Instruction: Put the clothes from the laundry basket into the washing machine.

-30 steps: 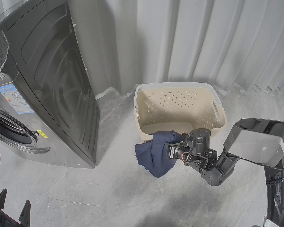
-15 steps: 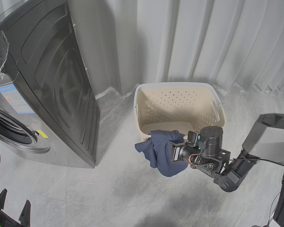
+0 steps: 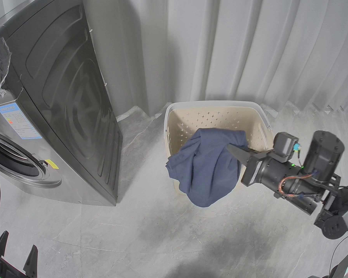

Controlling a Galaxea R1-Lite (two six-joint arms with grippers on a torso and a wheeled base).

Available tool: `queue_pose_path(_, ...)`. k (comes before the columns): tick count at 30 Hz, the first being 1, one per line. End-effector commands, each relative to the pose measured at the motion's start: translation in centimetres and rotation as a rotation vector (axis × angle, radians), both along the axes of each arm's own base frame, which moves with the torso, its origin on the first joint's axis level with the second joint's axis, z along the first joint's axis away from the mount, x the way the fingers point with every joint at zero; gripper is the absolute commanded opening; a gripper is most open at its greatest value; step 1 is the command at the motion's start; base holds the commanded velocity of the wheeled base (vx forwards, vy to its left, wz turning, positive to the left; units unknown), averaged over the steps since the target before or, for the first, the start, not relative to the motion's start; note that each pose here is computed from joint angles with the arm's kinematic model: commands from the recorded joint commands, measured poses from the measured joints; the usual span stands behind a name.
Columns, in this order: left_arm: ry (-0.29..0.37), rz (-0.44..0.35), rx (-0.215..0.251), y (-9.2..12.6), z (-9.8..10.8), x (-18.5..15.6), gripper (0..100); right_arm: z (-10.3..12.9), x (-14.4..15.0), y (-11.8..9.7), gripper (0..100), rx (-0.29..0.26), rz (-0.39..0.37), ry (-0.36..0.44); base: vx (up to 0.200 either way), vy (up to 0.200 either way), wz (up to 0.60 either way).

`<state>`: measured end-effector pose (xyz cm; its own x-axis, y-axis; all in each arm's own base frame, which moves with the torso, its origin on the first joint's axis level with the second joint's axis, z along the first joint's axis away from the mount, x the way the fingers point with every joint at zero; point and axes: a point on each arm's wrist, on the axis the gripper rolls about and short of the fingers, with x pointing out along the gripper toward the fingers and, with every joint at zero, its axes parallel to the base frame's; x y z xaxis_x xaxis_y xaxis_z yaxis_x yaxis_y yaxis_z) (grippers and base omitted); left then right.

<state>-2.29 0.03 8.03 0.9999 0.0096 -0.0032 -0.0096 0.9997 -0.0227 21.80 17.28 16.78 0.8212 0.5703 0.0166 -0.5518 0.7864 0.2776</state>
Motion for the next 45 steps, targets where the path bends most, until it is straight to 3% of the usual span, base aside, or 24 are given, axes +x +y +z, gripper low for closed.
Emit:
queue_pose_path(1,0.004,-0.003,0.001,0.0,-0.4,0.0,100,3.4,-3.4,-2.2,0,0.062,0.027,-0.099,0.0,0.0,0.0)
queue_pose_path(18,0.006,-0.003,0.004,0.0,-0.4,0.0,100,2.3,-4.3,-1.8,0,0.026,0.067,-0.071,-0.176,0.0,0.0)
queue_pose_path(24,0.006,-0.003,0.0,0.0,-0.4,0.0,100,2.0,-4.6,-1.6,0,0.021,0.082,-0.065,0.0,0.0,0.0)
queue_pose_path(45,0.008,-0.005,-0.003,0.0,-0.5,0.0,100,1.9,-4.8,-0.9,0,0.026,0.111,-0.062,0.0,0.2,0.0)
